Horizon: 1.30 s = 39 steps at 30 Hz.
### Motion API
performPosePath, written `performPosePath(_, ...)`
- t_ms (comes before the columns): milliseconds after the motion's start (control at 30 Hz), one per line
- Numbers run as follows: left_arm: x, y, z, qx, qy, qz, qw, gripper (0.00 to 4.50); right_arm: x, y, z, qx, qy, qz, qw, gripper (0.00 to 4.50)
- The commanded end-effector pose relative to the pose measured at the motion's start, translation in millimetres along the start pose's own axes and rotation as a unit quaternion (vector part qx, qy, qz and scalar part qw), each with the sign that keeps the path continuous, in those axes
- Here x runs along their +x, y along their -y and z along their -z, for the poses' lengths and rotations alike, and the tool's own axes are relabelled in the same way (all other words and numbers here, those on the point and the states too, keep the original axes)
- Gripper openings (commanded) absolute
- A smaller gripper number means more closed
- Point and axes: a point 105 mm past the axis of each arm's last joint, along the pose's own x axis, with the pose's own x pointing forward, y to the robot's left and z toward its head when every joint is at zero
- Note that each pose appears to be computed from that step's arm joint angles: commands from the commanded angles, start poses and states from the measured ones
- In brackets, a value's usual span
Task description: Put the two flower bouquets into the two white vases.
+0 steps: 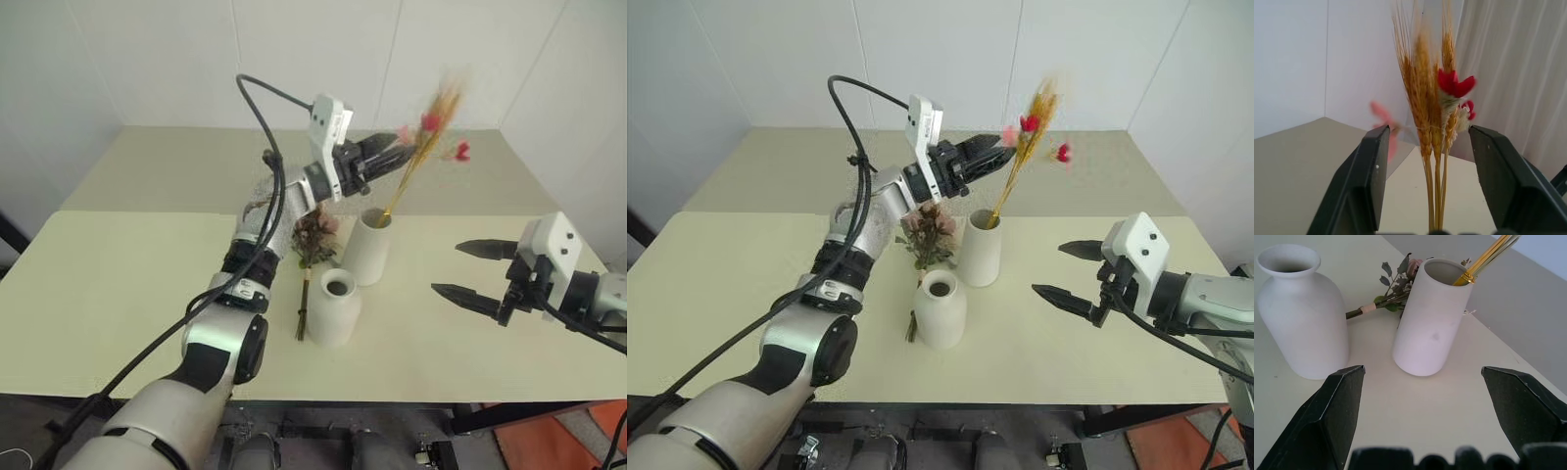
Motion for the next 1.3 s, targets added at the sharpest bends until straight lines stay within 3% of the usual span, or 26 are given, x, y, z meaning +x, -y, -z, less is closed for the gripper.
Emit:
performPosePath(33, -34, 0, -14, 0.015, -0.01, -0.02, 1.0, 3.93, -5, 4, -9, -0.014, 0.013, 0.009, 1.0, 4.5)
performPosePath(100, -59, -3, -8, 0.002, -0.048, -0.049, 0.998, 4.48, -4, 3, -8, -0.012, 0.012, 0.004, 1.0, 4.5)
performPosePath(267, -107, -16, 20, -0.077, -0.204, -0.144, 0.965, 4.48, -2, 1, -10, -0.016, 0.015, -0.015, 1.0, 4.5)
performPosePath(367, -129, -19, 45, -0.114, -0.316, -0.188, 0.923, 4.48, -2, 3, -10, -0.019, 0.013, -0.022, 0.999, 4.5)
performPosePath(500, -139, -21, 66, -0.153, -0.402, -0.234, 0.872, 4.48, -1, 4, -12, -0.026, 0.014, -0.034, 0.999, 4.5)
performPosePath(733, -122, -14, 92, -0.17, -0.46, -0.249, 0.835, 4.48, -5, 7, -21, -0.042, 0.022, -0.052, 0.998, 4.5)
performPosePath(1100, -121, -11, 135, -0.146, -0.524, -0.272, 0.794, 4.48, -27, 3, -40, -0.052, 0.065, -0.093, 0.992, 4.5)
performPosePath(1300, -132, -24, 129, -0.145, -0.509, -0.312, 0.789, 2.58, -40, -9, -45, -0.049, 0.103, -0.135, 0.984, 4.5)
